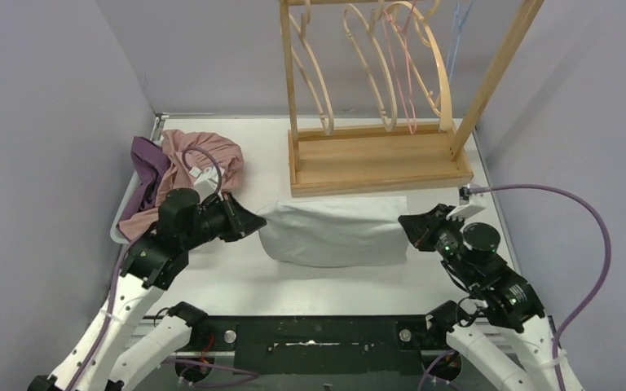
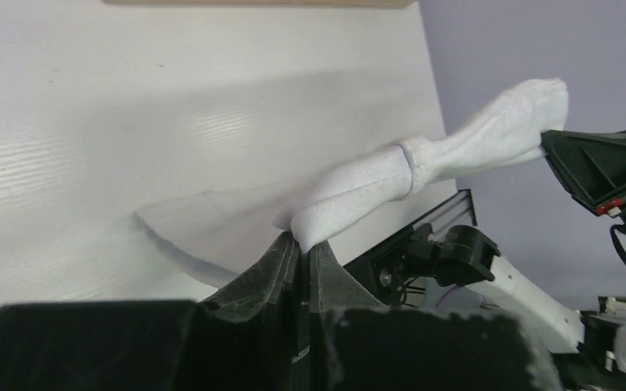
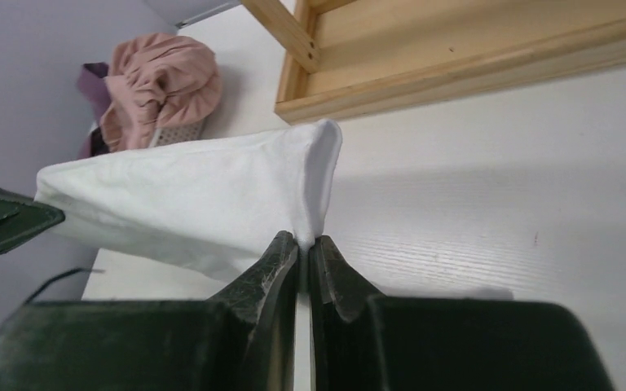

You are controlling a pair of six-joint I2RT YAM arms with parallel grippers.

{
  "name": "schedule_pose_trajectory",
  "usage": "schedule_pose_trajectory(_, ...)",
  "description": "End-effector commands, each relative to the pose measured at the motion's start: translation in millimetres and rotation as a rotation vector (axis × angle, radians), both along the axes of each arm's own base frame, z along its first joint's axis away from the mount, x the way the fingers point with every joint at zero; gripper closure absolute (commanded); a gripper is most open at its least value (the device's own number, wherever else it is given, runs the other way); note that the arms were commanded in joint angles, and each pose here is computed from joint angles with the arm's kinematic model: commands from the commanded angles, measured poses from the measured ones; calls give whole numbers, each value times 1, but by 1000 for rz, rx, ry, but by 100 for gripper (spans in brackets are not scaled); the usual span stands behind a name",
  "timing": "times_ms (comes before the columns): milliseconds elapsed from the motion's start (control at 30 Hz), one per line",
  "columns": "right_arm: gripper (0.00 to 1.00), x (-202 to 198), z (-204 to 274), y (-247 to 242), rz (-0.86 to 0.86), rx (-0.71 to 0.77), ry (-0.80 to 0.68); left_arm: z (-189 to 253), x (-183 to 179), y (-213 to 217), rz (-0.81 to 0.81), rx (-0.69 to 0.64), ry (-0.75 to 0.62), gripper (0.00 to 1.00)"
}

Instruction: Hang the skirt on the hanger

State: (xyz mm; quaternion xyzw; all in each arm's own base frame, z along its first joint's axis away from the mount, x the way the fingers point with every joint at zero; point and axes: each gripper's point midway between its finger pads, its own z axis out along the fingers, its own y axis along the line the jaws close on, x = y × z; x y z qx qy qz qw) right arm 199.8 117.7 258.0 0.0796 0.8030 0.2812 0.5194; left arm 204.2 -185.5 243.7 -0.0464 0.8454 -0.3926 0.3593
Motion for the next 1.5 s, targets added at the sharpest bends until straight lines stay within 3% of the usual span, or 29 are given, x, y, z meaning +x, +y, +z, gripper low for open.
schedule_pose_trajectory(0,100,-39,42,8,167,31,-89,61,-35,-1,-94,-106,-124,100)
schedule_pose_trajectory(167,100,-58,73,6,208,81,-151,85,-55,3,-111,-154,-151,100)
schedule_pose_trajectory(300,100,-47,73,-4,117,70,-110,79,-38,5,-50,-116,-89,100)
schedule_pose_trajectory(533,100,9,-6,-46,-290,-92,158,-19,42,-7,82,106,192,100)
schedule_pose_trajectory(733,100,59,-64,-73,-563,-287,247,-66,120,-27,124,151,191,98)
schedule_pose_trajectory(900,100,89,-91,-86,-678,-373,237,-109,171,-25,187,194,228,83)
schedule_pose_trajectory(967,99,99,-99,-91,-700,-366,243,-121,184,-23,207,196,250,71)
schedule_pose_trajectory(1033,82,105,-106,-99,-726,-358,256,-126,194,-20,220,206,254,58)
schedule_pose_trajectory(1100,50,111,-109,-99,-711,-348,261,-130,200,-14,242,231,256,51)
schedule_pose_trajectory(1133,42,112,-110,-98,-696,-348,262,-131,201,-12,243,238,258,50)
schedule_pose_trajectory(1267,28,102,-116,-92,-633,-327,297,-135,182,-23,166,211,286,49)
schedule_pose_trajectory(1467,25,64,-159,-66,-480,-243,460,-146,107,-80,-45,123,331,49)
